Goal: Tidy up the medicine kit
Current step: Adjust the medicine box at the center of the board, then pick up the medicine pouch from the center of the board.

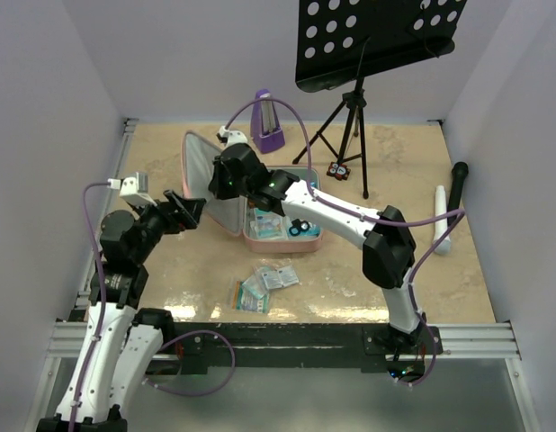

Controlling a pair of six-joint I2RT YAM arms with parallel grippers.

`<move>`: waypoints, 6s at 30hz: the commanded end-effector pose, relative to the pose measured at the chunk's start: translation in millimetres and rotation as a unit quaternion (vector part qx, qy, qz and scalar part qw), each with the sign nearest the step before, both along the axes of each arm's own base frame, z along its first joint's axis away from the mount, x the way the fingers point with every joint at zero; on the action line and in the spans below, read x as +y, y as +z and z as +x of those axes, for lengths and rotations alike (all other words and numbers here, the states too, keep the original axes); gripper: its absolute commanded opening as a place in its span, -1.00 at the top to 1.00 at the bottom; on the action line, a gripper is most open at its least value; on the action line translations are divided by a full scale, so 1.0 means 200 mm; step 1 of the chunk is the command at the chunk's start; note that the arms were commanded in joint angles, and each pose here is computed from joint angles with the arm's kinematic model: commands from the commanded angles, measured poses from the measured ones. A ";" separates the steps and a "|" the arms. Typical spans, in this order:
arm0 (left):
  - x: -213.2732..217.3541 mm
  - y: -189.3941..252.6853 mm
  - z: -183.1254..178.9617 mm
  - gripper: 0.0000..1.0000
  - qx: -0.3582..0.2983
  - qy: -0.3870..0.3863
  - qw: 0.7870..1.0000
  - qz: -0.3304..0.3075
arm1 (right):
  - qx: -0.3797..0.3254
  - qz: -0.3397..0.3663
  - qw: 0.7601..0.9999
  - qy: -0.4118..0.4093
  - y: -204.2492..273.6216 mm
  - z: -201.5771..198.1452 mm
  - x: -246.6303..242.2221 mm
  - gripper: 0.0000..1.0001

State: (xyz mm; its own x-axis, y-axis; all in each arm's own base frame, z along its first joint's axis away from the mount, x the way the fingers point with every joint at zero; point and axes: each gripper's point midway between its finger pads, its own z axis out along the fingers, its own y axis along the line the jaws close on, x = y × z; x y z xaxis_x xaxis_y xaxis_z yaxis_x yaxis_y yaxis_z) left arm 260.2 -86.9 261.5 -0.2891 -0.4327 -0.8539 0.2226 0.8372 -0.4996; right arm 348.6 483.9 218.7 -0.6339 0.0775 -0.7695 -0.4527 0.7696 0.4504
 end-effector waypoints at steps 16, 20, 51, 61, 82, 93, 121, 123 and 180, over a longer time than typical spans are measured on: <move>0.05 0.30 0.31 -0.57 0.012 0.054 0.997 -0.046 | -0.039 -0.002 0.999 -0.010 0.14 -0.02 -0.14 0.97; 0.04 0.35 0.36 -0.43 0.005 0.051 0.998 -0.046 | -0.041 -0.004 0.999 -0.011 0.14 -0.02 -0.15 0.98; -0.06 0.31 0.51 0.95 0.024 -0.021 0.999 -0.028 | -0.057 -0.002 0.998 -0.025 0.30 -0.06 -0.27 0.19; -0.14 0.55 0.45 1.00 -0.007 -0.065 0.996 -0.056 | -0.081 -0.123 0.983 -0.108 0.02 -0.15 -0.75 0.27; -0.21 0.50 0.32 1.00 0.020 -0.100 0.992 -0.079 | -0.006 -0.209 0.970 -0.126 -0.58 -0.31 -1.00 0.30; -0.28 0.48 0.30 1.00 0.022 -0.121 0.987 -0.106 | -0.015 -0.146 0.982 -0.120 -0.31 -0.32 -0.92 0.18; -0.31 0.46 0.29 1.00 0.019 -0.131 0.985 -0.114 | -0.005 0.042 0.996 -0.082 0.25 0.00 -0.28 -0.37; -0.31 0.45 0.29 1.00 0.019 -0.130 0.985 -0.112 | -0.006 0.032 0.995 -0.090 0.23 0.01 -0.31 -0.36; -0.26 0.22 0.30 1.00 0.060 -0.097 0.989 -0.094 | -0.024 -0.246 0.969 -0.012 -0.79 -1.02 -0.69 0.00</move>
